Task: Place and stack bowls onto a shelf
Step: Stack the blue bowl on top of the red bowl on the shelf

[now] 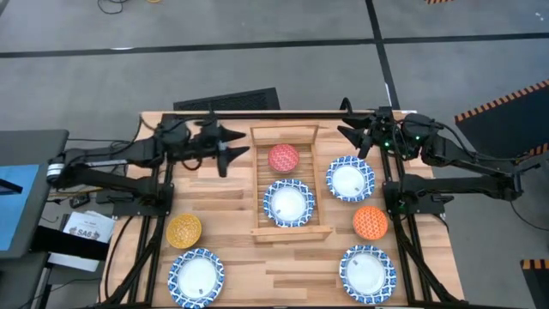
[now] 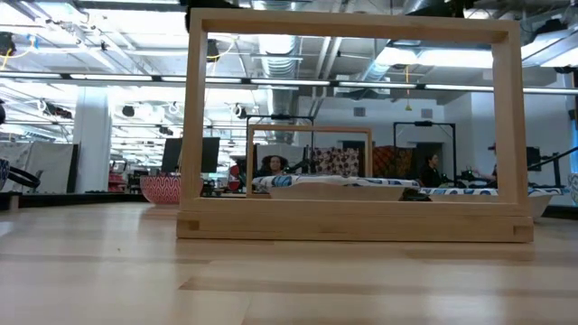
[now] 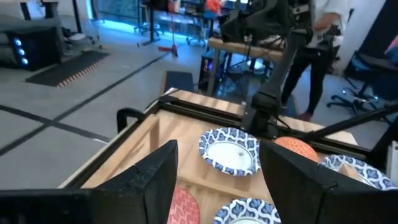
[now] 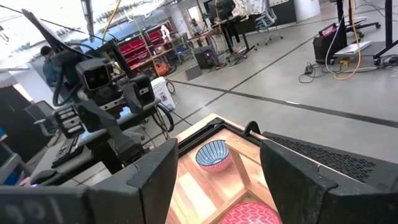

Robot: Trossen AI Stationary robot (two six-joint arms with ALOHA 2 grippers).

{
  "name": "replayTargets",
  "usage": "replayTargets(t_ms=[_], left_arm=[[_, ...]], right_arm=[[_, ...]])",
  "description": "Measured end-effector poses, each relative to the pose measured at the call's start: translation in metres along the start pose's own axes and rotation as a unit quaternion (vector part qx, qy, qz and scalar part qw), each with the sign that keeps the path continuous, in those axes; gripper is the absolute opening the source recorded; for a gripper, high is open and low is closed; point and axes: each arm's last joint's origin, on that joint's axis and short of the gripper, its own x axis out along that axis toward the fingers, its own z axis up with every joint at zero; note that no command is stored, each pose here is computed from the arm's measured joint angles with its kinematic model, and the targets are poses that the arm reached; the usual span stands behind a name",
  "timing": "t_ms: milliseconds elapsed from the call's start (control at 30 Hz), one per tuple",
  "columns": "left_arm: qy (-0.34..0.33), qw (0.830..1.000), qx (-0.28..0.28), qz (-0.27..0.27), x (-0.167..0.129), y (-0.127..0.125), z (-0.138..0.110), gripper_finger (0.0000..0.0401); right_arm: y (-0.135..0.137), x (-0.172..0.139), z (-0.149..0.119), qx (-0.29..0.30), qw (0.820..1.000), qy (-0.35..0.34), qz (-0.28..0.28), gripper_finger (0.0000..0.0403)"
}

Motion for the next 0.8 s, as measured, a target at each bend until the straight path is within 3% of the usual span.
replayTargets(t_ms=[367,500,667,800], left_arm=[[-0.012,1.0,-0.013,0.019,-0.02,0.005,-0.006,0.021],[0.031,0.99,-0.065,0.125,-0.02,0.017,-0.003,0.021],[0.185,0.949,-0.091,0.238,-0.019,0.052,0.006,0.021],[0.34,0.897,-0.12,0.255,-0.008,0.087,-0.016,0.021]], right_arm=[[-0.001,0.006,-0.003,-0.003,1.0,0.01,-0.005,0.0255],[-0.001,0.01,-0.005,-0.004,1.0,0.018,-0.009,0.0255],[-0.001,0.019,-0.01,-0.007,0.999,0.034,-0.015,0.0255],[-0.002,0.026,-0.015,-0.009,0.999,0.048,-0.022,0.0255]])
